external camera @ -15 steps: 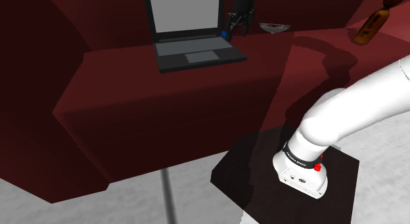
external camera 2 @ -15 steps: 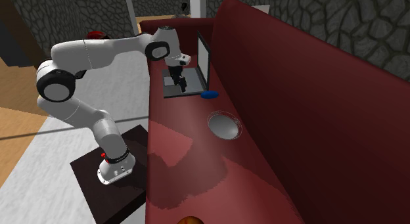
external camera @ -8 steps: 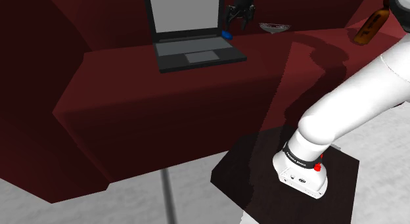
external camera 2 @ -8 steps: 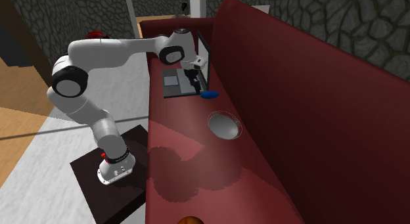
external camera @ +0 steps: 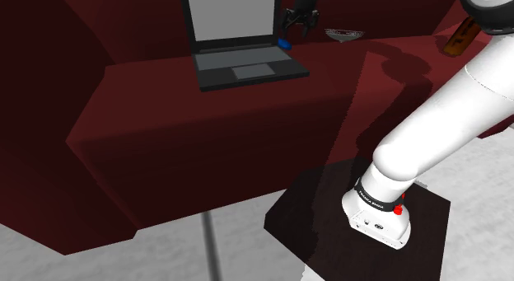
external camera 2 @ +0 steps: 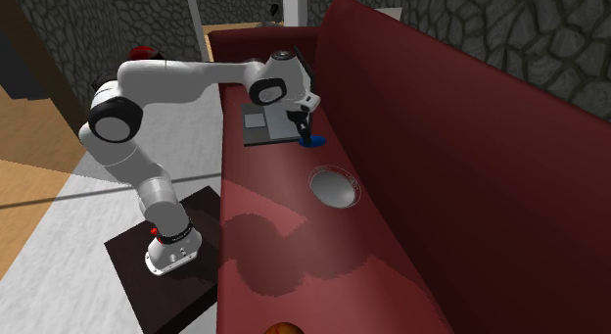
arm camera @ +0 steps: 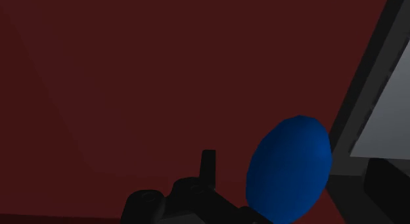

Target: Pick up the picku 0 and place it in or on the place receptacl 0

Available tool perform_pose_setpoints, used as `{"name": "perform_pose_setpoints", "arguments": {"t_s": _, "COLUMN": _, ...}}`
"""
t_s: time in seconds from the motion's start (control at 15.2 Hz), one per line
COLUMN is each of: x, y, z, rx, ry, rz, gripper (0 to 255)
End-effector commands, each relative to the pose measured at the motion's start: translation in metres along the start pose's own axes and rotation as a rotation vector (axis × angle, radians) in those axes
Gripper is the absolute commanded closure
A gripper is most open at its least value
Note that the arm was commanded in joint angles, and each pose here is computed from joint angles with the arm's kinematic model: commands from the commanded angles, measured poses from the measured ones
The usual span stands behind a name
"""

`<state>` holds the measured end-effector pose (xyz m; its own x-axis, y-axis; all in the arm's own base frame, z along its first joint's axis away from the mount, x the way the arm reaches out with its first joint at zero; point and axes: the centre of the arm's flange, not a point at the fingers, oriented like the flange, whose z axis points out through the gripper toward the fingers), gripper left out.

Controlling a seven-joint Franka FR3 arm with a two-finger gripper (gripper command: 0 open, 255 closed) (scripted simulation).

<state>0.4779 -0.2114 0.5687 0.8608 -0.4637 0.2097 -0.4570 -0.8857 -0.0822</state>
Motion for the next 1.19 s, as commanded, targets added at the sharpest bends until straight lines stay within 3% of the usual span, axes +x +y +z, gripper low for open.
{"name": "perform_pose_setpoints", "arguments": {"t_s": 0.0, "x": 0.0002, "y": 0.0001, "z": 0.0111, "rx": 0.000, "ry": 0.001, "rz": 0.001, "gripper": 0}}
{"name": "perform_pose_setpoints", "arguments": {"t_s": 0.59, "x": 0.0002, "y": 0.0001, "z": 0.0194, "rx": 0.000, "ry": 0.001, "rz": 0.001, "gripper": 0}}
{"name": "perform_pose_setpoints", "arguments": {"t_s": 0.66, "x": 0.0002, "y": 0.0001, "z": 0.0194, "rx": 0.000, "ry": 0.001, "rz": 0.001, "gripper": 255}}
{"name": "perform_pose_setpoints", "arguments": {"t_s": 1.12, "x": 0.0002, "y": 0.0000, "z": 0.0194, "rx": 0.000, "ry": 0.001, "rz": 0.001, "gripper": 255}}
